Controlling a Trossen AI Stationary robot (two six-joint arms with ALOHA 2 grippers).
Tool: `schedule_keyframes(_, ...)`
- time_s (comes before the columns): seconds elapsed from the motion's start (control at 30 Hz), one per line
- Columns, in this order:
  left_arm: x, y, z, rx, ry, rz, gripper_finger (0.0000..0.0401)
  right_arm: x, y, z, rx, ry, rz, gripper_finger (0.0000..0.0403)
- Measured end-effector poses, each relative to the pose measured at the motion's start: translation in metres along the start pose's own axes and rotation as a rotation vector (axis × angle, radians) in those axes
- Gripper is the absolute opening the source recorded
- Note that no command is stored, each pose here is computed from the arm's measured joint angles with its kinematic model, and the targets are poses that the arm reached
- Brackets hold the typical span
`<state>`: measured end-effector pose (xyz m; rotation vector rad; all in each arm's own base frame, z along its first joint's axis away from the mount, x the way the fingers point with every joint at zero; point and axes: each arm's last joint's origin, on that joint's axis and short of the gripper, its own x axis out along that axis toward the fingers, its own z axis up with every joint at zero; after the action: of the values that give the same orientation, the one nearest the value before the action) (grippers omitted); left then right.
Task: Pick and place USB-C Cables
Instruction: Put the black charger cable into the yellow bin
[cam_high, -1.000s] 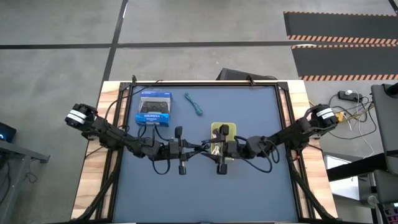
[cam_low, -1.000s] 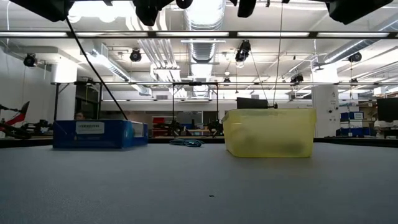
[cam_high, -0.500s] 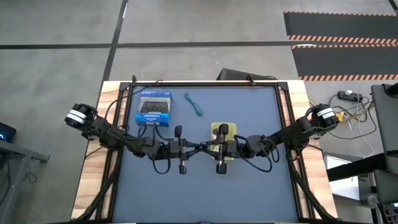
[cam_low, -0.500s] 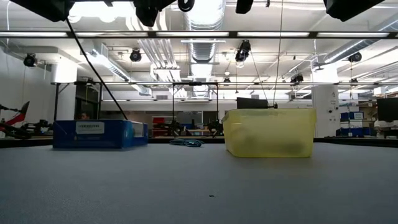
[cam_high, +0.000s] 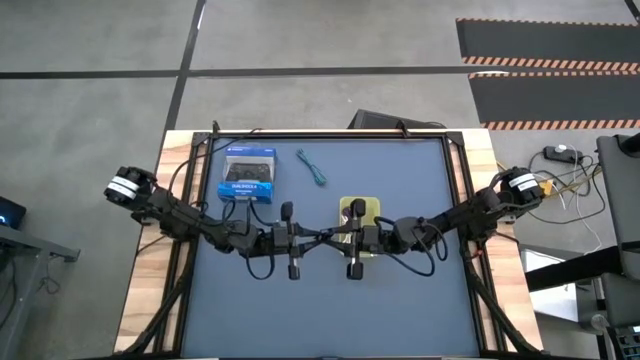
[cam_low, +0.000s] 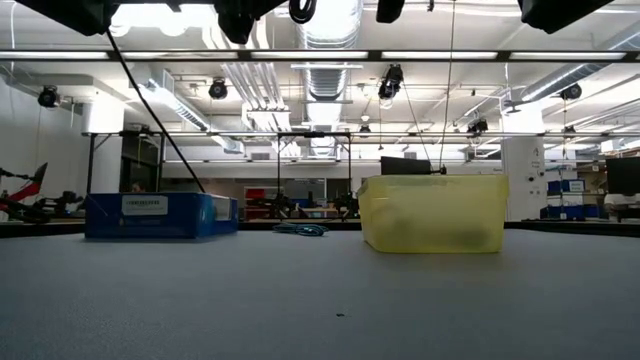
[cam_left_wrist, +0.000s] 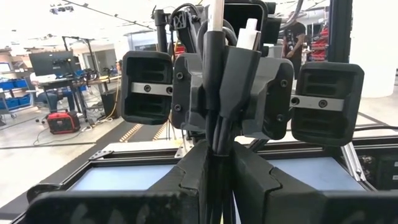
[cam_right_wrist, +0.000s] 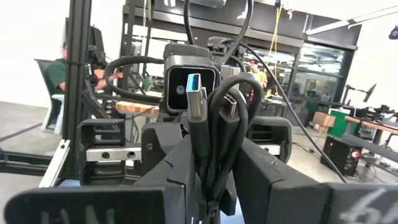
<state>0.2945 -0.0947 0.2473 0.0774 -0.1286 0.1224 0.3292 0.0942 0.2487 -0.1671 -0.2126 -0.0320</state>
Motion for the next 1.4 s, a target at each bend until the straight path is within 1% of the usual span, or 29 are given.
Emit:
schedule_keyframes(0.67,0.0001,0.0,-0.0005,0.002,0.003,0.002,0.0041,-0.0004,0.0003,-0.0005,-0.004,0.014,0.009,0.0069)
schedule_keyframes(0.9,0.0001,0.0,-0.0005,0.002,0.003,0.003,0.0041,-0.0004,0.0001,-0.0005,0.012,0.015,0.008,0.0071)
schedule_keyframes(0.97,0.0001,-0.0001,-0.0012,0.005,0.01,0.002,0.0041,-0.0005,0.0001,-0.0009,0.028,0.019,0.004,0.0091)
schedule_keyframes(1.13,0.0002,0.0,-0.0024,0.011,0.021,0.002,0.0041,-0.0002,-0.001,-0.0034,0.048,0.039,0.004,0.0168)
schedule_keyframes(1.2,0.0002,0.0,-0.0024,0.011,0.021,0.002,0.0041,0.0003,-0.0027,-0.0051,0.042,0.052,0.001,0.0188)
schedule_keyframes(1.3,0.0003,-0.0001,-0.002,0.01,0.019,0.002,0.0041,0.0009,-0.0049,-0.0064,0.038,0.062,-0.009,0.02)
schedule_keyframes(1.4,0.0003,-0.0001,-0.002,0.009,0.019,0.002,0.0041,0.0012,-0.0057,-0.0064,0.03,0.061,-0.011,0.0194)
